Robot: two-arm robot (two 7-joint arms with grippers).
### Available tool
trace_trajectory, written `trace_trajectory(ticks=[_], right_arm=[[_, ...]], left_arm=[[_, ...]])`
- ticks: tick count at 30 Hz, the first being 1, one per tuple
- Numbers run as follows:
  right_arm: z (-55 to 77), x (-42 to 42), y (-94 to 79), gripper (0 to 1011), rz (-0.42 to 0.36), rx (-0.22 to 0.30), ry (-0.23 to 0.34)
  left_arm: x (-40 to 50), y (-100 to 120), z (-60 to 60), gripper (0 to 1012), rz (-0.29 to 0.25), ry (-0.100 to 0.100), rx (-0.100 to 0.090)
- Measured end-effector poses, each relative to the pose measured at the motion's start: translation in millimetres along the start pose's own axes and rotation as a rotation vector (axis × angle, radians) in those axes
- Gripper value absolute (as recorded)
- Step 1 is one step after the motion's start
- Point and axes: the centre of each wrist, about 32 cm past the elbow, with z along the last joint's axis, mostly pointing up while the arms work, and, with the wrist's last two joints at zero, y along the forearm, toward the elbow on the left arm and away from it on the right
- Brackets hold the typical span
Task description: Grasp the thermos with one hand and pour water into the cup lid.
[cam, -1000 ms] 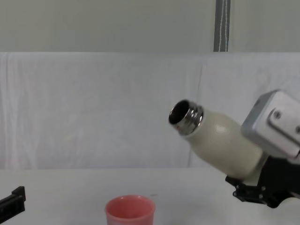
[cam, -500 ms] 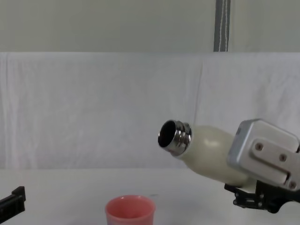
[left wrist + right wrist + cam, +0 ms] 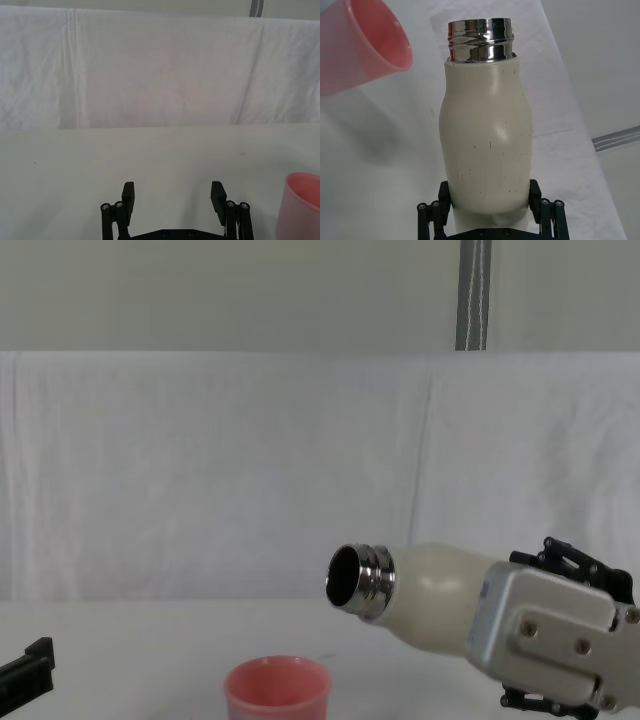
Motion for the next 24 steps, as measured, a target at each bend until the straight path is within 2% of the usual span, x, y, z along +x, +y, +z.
trace_trajectory(ticks=[10, 24], right_arm=[[0.9, -4.4, 3.3, 951, 0.014, -0.001, -0.031], [1.9, -5.7, 12.3, 951, 0.017, 0.005, -0.079]], left_arm=[[0.0, 0, 0.0, 1001, 0.0, 0.0, 0.0], [0.0, 0, 0.0, 1001, 0.0, 0.0, 0.0]])
